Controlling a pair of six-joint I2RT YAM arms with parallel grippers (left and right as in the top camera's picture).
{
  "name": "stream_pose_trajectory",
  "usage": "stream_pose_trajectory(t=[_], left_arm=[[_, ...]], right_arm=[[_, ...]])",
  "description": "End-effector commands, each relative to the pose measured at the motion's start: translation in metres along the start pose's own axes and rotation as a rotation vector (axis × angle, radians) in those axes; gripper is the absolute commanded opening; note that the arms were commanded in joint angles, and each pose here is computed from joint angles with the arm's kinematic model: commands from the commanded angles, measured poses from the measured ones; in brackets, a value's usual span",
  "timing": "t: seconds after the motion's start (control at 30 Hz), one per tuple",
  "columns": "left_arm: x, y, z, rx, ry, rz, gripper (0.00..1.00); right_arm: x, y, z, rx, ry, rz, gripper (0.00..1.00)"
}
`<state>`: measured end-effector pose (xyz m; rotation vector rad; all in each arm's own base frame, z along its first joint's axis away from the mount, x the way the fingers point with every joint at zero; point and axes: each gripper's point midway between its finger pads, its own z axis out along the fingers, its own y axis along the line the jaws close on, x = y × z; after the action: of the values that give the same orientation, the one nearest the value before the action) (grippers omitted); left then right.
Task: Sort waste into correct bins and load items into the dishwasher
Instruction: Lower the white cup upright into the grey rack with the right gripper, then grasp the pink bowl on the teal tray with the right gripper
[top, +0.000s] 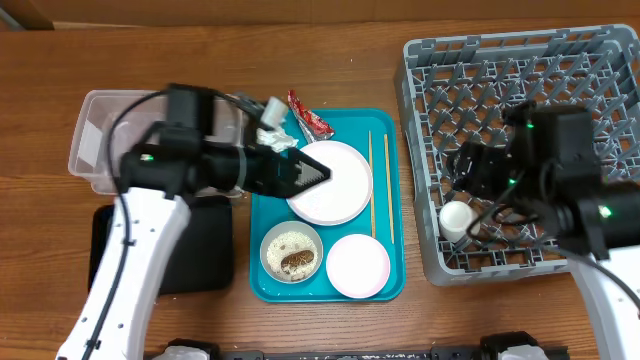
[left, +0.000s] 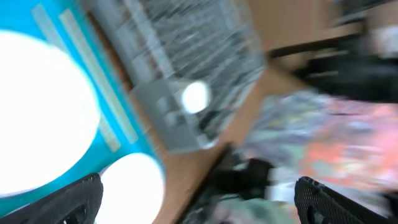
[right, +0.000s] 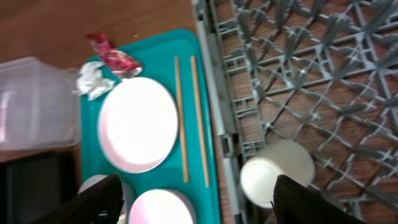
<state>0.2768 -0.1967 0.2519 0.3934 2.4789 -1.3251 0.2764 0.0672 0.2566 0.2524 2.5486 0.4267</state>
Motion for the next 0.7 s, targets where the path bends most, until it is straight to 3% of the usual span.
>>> stream_pose_trajectory(t=[0.0, 0.17, 0.37, 0.53, 0.67], left_arm=[[0.007, 0.039, 0.002, -0.349, 0.0, -0.002, 1.0], [0.03, 0.058, 0.004, -0.592, 0.054, -0.04, 1.0], [0.016, 0.049, -0.005, -0.6, -0.013, -0.074, 0.98], [-0.021, 0.017, -0.06, -0.694, -0.182, -0.017, 1.0], [-0.04, -0.014, -0.118, -0.789, -0.335, 0.023, 1.0]], right_arm=[[0.004, 0.009, -0.003, -0.052, 0.023, -0.008, 0.78], [0.022, 0.027, -0.001, -0.134, 0.098, -0.131, 0.75], [0.077, 0.048, 0.032, -0.121, 0.318, -0.259, 0.69], [0.117, 0.04, 0.075, 0.021, 0.432, -0.335, 0.68], [0.134, 0.042, 0.105, 0.035, 0.479, -0.345, 0.67]])
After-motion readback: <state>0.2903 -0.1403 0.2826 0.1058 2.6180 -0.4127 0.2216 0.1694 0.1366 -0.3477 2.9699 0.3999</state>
